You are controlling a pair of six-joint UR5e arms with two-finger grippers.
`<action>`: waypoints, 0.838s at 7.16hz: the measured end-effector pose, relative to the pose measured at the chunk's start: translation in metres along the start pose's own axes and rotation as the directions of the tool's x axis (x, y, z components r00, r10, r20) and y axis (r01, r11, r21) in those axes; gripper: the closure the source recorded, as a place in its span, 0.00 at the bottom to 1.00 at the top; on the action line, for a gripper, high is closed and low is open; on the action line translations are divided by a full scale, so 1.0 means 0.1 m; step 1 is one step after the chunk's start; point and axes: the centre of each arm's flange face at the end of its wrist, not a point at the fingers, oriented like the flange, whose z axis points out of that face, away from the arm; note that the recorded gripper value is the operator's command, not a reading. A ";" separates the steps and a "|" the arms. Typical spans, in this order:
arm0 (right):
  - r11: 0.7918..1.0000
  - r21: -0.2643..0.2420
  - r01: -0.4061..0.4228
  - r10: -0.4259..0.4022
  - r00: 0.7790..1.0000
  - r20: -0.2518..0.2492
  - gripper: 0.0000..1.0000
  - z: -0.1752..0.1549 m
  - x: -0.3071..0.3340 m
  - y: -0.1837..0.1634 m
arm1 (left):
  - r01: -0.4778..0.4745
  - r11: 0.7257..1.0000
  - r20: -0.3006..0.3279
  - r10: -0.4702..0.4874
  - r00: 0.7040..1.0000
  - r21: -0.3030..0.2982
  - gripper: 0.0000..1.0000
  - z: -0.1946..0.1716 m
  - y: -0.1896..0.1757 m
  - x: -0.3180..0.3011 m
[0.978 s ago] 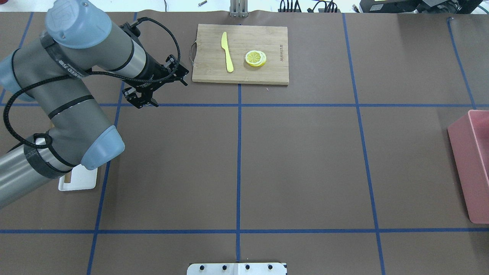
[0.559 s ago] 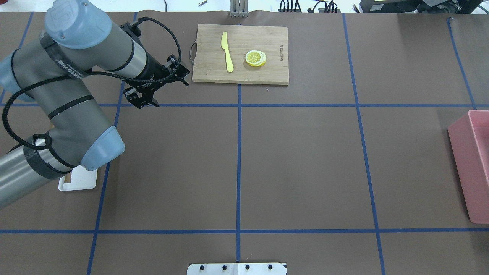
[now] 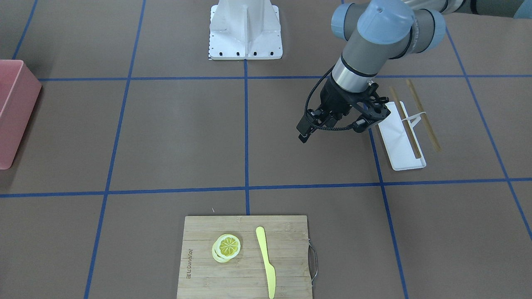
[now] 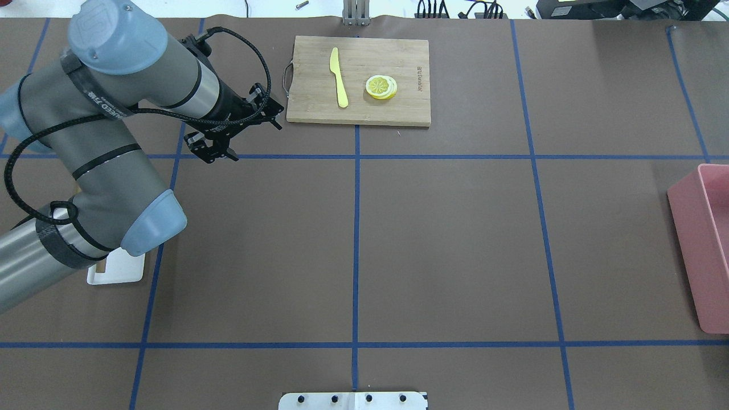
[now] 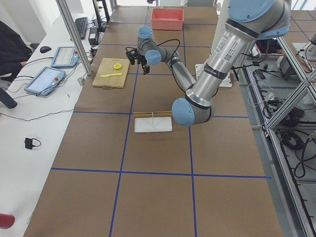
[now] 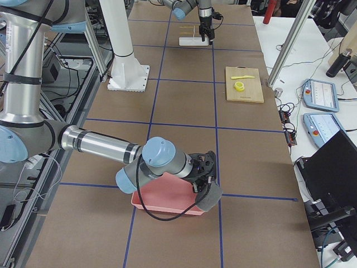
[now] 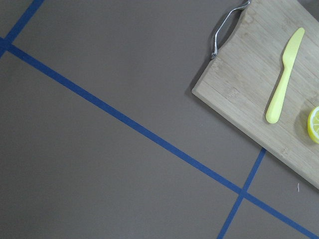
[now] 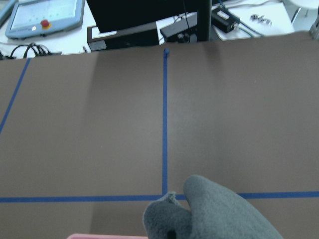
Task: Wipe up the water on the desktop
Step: 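Open right gripper to drop towel into pink bin while left arm retracts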
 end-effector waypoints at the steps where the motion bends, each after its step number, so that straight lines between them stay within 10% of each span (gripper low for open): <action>1: 0.998 -0.067 0.014 -0.017 0.999 -0.044 1.00 -0.25 -0.27 -0.16 | 0.000 1.000 0.001 0.000 1.000 0.000 0.02 0.01 0.00 -0.01; 3: 0.970 -0.243 0.012 -0.030 0.997 -0.073 1.00 -0.63 -0.92 -0.15 | 0.001 1.000 0.002 -0.001 1.000 0.000 0.02 0.01 0.00 -0.01; 6: 0.890 -0.456 -0.010 -0.027 0.997 -0.075 1.00 -0.29 -1.13 0.29 | -0.002 1.000 -0.003 0.002 1.000 -0.001 0.02 -0.02 0.01 -0.01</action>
